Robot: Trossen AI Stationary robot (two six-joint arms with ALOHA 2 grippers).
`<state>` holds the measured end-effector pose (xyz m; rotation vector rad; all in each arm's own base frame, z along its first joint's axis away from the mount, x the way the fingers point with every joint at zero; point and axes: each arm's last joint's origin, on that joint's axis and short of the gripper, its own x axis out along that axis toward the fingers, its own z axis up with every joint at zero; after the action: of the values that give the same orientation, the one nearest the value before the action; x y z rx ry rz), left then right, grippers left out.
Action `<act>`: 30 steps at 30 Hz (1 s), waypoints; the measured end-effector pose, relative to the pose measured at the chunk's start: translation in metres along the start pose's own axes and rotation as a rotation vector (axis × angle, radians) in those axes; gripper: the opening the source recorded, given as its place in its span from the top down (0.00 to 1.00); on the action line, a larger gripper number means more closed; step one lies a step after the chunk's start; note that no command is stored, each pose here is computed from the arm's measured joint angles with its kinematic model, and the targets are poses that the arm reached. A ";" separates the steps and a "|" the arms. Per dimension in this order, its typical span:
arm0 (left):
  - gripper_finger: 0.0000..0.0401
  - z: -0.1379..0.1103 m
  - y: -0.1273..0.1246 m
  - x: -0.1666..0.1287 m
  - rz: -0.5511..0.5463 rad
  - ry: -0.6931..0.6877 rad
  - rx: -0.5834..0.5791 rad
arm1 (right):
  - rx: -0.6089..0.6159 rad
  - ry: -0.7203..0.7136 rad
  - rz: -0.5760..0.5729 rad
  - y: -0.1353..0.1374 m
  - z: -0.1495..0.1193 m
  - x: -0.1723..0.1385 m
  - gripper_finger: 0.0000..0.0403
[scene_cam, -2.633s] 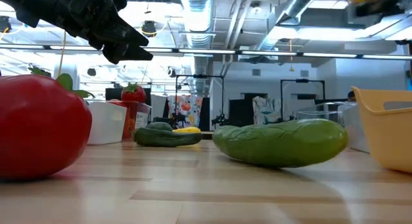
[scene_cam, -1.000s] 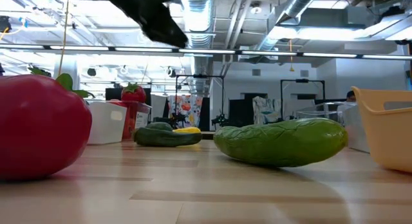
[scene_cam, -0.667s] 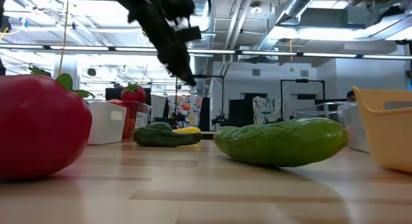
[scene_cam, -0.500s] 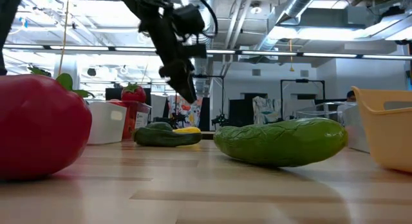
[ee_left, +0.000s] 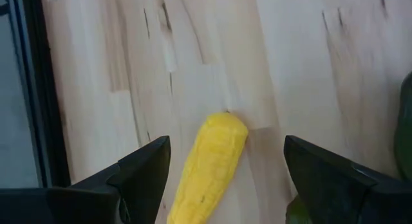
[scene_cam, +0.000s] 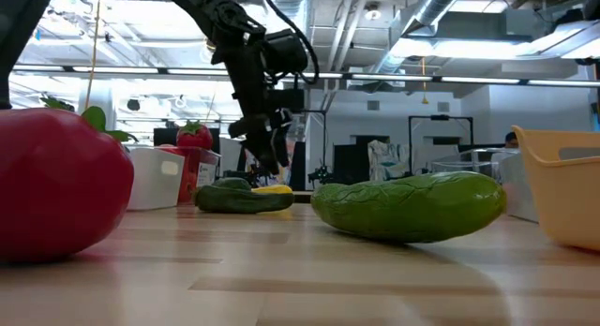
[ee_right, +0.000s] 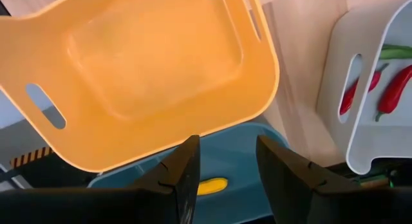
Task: Sort produce into baskets
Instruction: Put the large yellow corn into the right blue bin
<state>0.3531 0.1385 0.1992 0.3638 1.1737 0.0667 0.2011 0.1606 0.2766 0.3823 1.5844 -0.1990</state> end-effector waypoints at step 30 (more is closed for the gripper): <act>0.67 -0.010 -0.007 0.055 -0.018 0.133 -0.020 | -0.072 -0.234 -0.077 -0.008 0.001 -0.012 0.56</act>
<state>0.3642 0.1472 0.1450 0.3354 1.3069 0.0881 0.1992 0.1515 0.2879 0.2334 1.3721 -0.2366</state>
